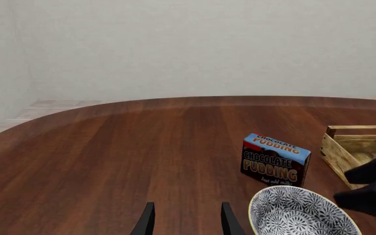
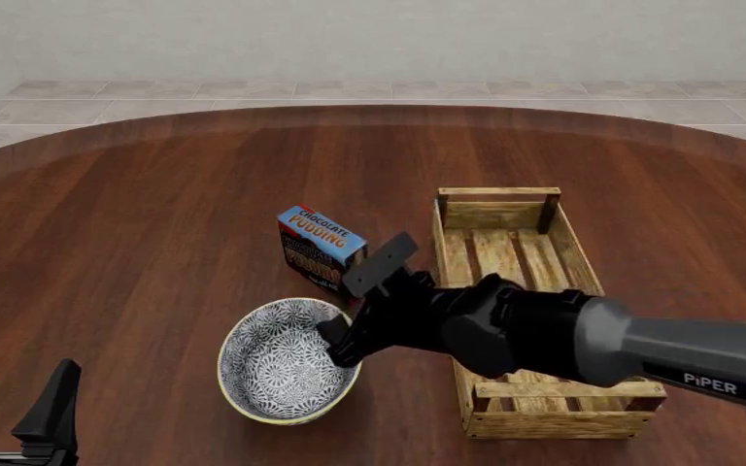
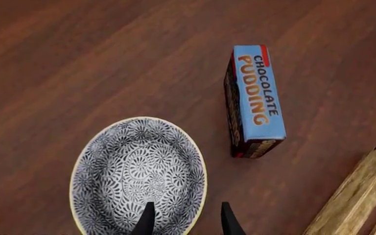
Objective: Pick up the bowl on the left and put it in the tray.
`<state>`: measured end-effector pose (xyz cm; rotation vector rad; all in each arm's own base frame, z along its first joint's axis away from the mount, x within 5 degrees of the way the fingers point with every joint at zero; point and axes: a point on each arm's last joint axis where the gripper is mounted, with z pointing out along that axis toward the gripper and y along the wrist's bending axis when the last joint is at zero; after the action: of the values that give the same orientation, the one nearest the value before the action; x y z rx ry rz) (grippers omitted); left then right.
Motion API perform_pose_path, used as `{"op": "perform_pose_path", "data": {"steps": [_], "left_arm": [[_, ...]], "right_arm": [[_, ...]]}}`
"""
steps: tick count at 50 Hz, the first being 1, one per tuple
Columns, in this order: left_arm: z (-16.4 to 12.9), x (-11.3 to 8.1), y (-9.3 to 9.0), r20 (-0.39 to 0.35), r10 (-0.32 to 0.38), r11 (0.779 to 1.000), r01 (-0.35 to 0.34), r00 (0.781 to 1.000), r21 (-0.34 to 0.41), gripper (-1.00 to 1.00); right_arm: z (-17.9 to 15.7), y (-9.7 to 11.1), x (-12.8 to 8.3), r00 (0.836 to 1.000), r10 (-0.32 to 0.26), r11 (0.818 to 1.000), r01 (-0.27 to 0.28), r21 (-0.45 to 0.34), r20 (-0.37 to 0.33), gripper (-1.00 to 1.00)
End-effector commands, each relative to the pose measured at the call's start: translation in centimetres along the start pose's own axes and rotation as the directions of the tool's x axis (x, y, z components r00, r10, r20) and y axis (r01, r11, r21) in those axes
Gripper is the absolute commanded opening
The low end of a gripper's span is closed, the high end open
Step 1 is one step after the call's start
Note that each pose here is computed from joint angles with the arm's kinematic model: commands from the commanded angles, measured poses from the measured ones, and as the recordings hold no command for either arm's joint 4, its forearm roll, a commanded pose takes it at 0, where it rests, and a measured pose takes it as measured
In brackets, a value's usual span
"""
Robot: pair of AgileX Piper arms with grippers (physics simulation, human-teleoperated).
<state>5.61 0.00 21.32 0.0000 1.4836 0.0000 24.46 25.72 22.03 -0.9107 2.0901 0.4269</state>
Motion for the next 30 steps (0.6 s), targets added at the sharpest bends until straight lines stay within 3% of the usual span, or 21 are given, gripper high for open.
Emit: {"op": "perform_pose_path", "data": {"steps": [1,30], "left_arm": [[0.00,0.00,0.00,0.000,0.000,1.000,0.000,1.000,0.000,1.00],[0.00,0.00,0.00,0.000,0.000,1.000,0.000,1.000,0.000,1.00]], "right_arm": [[0.38,-0.23,0.34,1.000,0.004,1.000,-0.004,0.005,-0.007,1.00],[1.37,-1.04,0.92,1.000,0.024,0.999,-0.024,0.023,-0.014,1.00]]}}
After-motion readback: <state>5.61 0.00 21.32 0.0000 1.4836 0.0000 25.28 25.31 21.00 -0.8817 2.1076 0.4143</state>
